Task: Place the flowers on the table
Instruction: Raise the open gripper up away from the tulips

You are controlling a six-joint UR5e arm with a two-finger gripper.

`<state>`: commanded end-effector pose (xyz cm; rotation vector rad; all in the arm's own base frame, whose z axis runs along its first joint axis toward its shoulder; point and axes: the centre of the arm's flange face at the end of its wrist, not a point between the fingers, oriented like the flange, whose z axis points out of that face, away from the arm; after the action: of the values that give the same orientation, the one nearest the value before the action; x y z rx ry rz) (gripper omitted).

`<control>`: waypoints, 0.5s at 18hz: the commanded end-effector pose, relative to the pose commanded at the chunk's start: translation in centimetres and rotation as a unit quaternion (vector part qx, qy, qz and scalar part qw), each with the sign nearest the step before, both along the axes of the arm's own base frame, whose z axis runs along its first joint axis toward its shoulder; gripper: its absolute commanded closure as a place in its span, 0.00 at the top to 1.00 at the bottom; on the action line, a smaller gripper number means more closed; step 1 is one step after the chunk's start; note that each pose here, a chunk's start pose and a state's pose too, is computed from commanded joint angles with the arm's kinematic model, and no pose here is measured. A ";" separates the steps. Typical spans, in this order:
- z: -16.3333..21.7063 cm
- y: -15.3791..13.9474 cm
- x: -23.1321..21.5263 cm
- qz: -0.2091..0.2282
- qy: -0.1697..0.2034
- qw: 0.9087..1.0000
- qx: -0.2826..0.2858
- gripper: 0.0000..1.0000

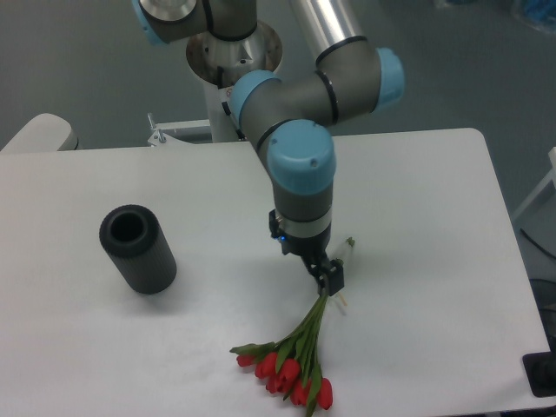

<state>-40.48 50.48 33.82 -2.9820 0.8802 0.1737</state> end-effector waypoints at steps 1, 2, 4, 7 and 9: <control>0.0 -0.5 -0.5 -0.005 0.000 1.000 -0.001 1.00; -0.2 -0.9 -0.8 -0.007 -0.002 1.000 -0.003 1.00; -0.1 -1.6 -1.4 -0.011 -0.001 1.000 -0.004 1.00; 0.1 -2.3 -2.2 -0.021 0.001 1.000 -0.004 1.00; 0.1 -2.5 -2.4 -0.021 0.001 1.000 -0.004 1.00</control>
<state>-42.88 47.97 33.94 -2.9688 0.9442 0.1731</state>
